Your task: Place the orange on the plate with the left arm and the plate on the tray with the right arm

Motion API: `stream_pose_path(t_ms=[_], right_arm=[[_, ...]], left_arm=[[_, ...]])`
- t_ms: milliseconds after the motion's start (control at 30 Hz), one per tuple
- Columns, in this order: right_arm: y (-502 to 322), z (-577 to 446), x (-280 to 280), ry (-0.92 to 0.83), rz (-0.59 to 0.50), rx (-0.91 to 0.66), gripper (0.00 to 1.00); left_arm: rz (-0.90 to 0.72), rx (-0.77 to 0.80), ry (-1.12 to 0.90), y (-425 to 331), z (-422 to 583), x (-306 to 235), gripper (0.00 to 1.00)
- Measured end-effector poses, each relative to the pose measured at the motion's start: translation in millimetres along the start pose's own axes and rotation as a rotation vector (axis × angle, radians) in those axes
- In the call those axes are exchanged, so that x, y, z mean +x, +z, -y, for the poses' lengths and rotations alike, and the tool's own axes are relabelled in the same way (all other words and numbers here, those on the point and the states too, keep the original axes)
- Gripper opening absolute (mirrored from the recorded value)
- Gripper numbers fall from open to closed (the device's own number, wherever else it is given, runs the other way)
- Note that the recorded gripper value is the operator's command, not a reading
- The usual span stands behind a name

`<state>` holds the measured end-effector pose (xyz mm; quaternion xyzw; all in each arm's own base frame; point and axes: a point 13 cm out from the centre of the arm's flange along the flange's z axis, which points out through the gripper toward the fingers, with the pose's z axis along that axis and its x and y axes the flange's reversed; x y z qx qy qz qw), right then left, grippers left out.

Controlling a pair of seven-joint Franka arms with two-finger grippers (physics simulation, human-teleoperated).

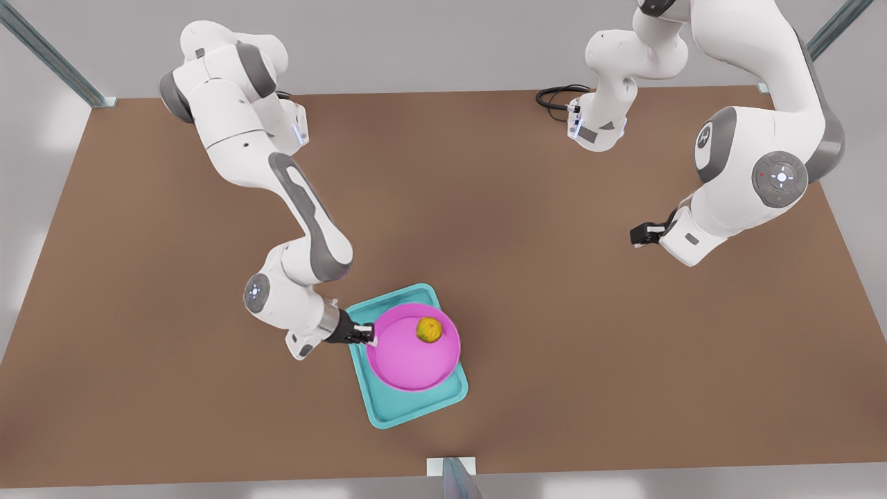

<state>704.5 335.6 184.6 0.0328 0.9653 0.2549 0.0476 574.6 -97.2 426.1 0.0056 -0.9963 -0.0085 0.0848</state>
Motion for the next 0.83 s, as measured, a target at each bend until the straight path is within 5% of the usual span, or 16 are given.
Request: stream_pose_path(t_ms=[167, 200, 233, 467, 633, 733, 833], right_arm=[[-4.0, 22.5, -4.1, 0.029, -0.004, 0.01, 0.21], [-3.5, 22.3, -3.7, 0.029, -0.006, 0.01, 0.92], [-2.8, 21.2, -2.9, 0.03, -0.007, 0.01, 1.0], [-51.5, -0.6, -21.9, 0.009, 0.048, 0.001, 1.0], [-275.9, 142.7, -52.7, -0.115, 0.064, 0.416, 1.0], [-432.6, 150.5, -10.7, -0.172, 0.091, 0.602, 1.0], [-483.6, 158.6, 29.2, -0.187, 0.022, 0.692, 1.0]], left_arm=[[-0.001, 0.0, 0.001, 1.1, 0.3, -0.5, 1.0], [-0.002, 0.0, 0.002, 1.4, 0.5, -0.6, 1.0], [-0.002, 0.0, 0.002, 1.5, 0.6, -0.7, 1.0], [-0.007, -0.002, 0.002, 3.4, 0.1, -0.9, 1.0], [-0.003, -0.005, 0.003, -4.3, 4.1, -17.9, 1.0], [-0.024, -0.013, 0.004, -3.0, 3.4, -16.7, 1.0], [-0.041, -0.017, 0.005, -1.2, 2.4, -13.1, 1.0]])
